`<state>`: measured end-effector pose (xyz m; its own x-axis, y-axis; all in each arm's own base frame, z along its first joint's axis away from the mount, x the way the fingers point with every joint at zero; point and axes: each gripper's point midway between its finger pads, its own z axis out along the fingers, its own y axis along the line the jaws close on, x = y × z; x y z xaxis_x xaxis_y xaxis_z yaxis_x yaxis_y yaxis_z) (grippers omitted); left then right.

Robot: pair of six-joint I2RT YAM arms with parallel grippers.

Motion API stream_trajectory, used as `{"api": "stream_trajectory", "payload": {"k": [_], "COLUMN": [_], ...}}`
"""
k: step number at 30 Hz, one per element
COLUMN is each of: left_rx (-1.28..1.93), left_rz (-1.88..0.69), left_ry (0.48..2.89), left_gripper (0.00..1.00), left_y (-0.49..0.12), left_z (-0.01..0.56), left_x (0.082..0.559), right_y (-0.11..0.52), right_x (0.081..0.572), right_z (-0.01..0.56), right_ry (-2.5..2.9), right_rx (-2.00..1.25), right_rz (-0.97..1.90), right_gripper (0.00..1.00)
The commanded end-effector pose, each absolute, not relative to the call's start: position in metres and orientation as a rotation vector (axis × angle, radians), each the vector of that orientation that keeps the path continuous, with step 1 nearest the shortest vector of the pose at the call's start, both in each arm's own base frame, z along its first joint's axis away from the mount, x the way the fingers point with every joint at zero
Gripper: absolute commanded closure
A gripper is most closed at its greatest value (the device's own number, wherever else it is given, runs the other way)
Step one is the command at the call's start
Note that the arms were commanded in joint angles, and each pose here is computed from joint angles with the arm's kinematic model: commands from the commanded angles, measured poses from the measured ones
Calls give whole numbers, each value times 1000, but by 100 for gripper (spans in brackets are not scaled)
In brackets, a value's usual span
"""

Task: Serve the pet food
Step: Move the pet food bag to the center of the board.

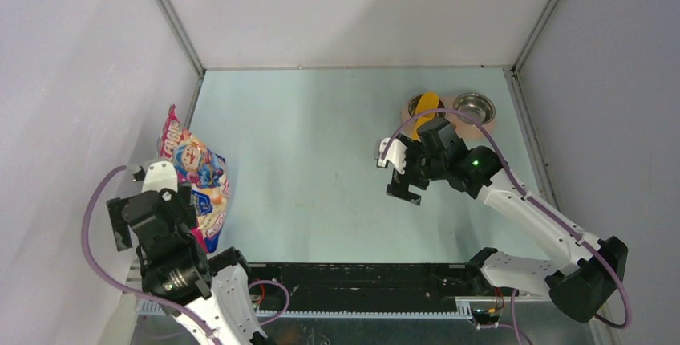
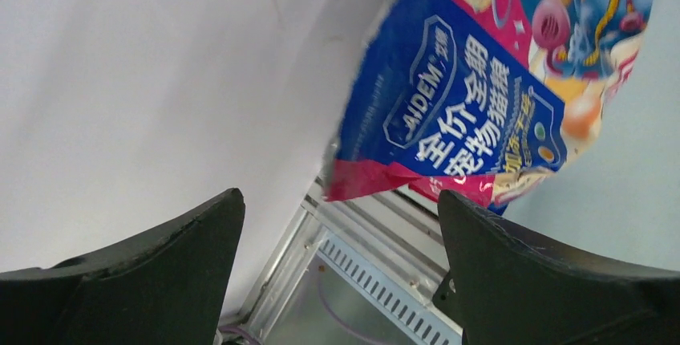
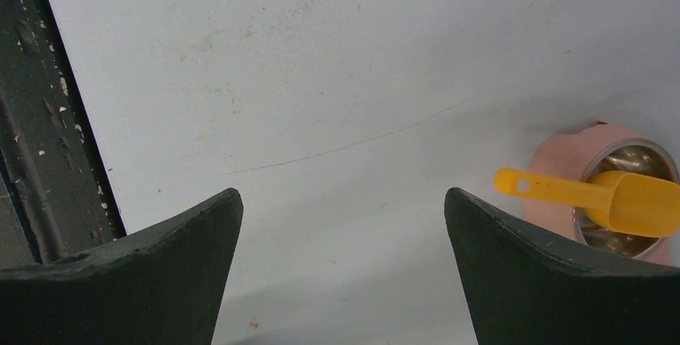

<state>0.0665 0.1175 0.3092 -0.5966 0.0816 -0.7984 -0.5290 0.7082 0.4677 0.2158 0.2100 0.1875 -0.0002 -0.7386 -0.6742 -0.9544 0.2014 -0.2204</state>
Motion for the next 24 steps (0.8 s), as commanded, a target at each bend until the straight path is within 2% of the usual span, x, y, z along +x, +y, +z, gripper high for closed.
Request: {"api": "stream_trajectory", "payload": {"k": [1,8,17,24], "left_rx": [-248,-206,-216,-166], "left_rz": [910,930,962,726], "left_ry": [2143,2218,2177,2172], "left_gripper": [2,2,2,2], "left_y": [117,132,161,171], "left_z": [276,223,190,167], "left_x": [64,80,104,126], "right_y": [216,216,216,218], "right_x": [222,221,223,225], "right_z": [195,190,183,181], "right_ry": [1741,1757,1784,1782], "right_rx": [-1563,-1571,-1580,-1588], "right_rz": [386,396,389,383], "right_gripper": [0,0,0,0]}}
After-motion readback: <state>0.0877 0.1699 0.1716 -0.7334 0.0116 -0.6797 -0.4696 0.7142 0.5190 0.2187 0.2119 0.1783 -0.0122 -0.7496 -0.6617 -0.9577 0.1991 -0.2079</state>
